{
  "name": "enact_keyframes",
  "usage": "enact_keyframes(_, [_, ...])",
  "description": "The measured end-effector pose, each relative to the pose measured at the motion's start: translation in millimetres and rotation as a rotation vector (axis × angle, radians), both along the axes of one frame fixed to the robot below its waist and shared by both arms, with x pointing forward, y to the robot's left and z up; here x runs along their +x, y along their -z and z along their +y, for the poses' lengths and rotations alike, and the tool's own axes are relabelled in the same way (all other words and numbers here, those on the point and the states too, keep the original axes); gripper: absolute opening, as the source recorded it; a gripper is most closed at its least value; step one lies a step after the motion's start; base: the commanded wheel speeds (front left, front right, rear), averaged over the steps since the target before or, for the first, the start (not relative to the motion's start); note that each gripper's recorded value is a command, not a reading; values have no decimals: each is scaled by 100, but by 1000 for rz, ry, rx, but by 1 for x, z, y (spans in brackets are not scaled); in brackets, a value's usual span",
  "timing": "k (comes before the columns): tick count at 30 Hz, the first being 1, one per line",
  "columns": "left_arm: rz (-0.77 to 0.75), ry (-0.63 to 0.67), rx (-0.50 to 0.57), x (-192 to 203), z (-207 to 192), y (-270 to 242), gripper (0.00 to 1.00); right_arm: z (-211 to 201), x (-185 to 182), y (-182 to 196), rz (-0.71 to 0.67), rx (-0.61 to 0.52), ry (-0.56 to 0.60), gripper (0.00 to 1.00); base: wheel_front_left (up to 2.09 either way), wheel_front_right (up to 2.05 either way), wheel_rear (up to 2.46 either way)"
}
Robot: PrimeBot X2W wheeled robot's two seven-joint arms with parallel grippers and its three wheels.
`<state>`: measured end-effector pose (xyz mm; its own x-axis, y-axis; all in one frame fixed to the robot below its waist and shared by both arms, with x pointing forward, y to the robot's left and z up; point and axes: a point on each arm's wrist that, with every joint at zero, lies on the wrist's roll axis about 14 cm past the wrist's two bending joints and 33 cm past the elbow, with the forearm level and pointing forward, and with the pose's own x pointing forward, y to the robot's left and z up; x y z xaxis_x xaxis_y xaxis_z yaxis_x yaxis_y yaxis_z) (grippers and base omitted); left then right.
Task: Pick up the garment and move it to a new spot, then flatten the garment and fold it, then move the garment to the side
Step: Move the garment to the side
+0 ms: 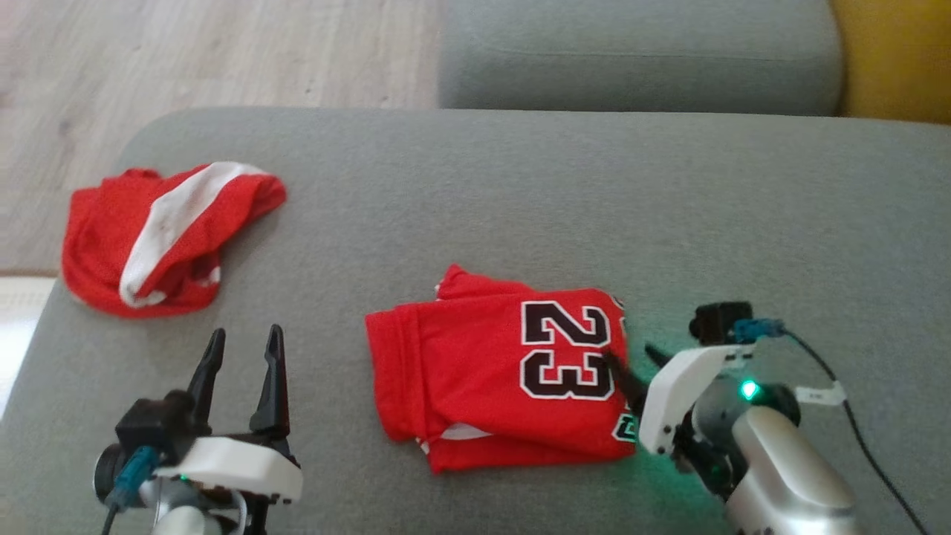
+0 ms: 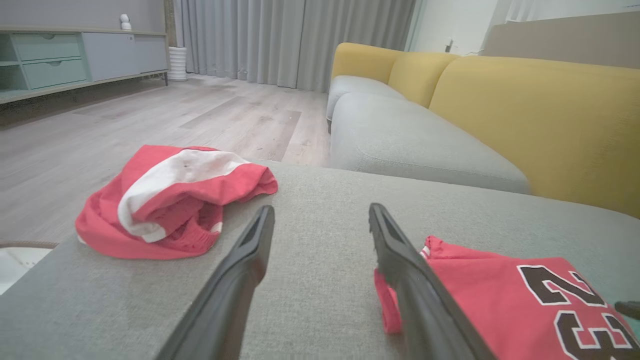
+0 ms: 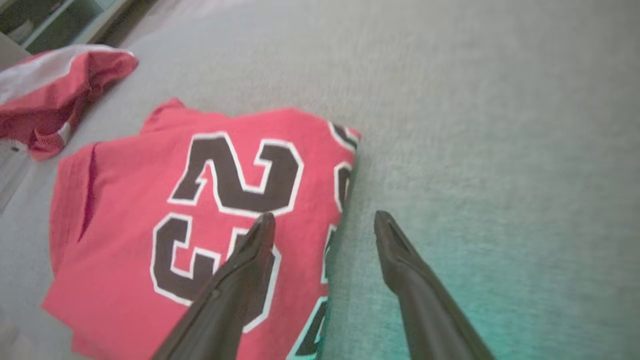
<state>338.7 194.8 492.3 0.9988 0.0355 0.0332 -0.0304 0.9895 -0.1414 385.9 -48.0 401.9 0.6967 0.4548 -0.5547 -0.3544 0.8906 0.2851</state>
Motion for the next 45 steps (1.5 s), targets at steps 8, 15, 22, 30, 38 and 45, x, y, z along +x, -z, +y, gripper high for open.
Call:
enact_keyframes(8, [29, -55, -2, -6, 16, 9, 100, 10, -5, 36, 199, -80, -65, 100, 0, 0, 0])
enact_keyframes(15, [35, -68, 0, -4, 20, 10, 100, 21, -1, 32, 202, -24, -67, 0, 0, 0, 0])
enact_keyframes(22, [8, 26, 2, 10, -7, 2, 100, -1, 15, 12, 73, 10, 26, 0, 0, 0, 0])
enact_keyframes(30, [-16, 226, -9, 34, -70, -4, 100, -83, 45, -32, -76, -33, 194, 0, 0, 0, 0])
enact_keyframes(38, [-56, 469, -22, 56, -152, -17, 100, -163, 21, -39, -96, -61, 382, 0, 0, 0, 0])
enact_keyframes(45, [-37, 612, -34, 60, -203, -10, 100, -202, -1, -39, -101, -60, 497, 0, 0, 0, 0])
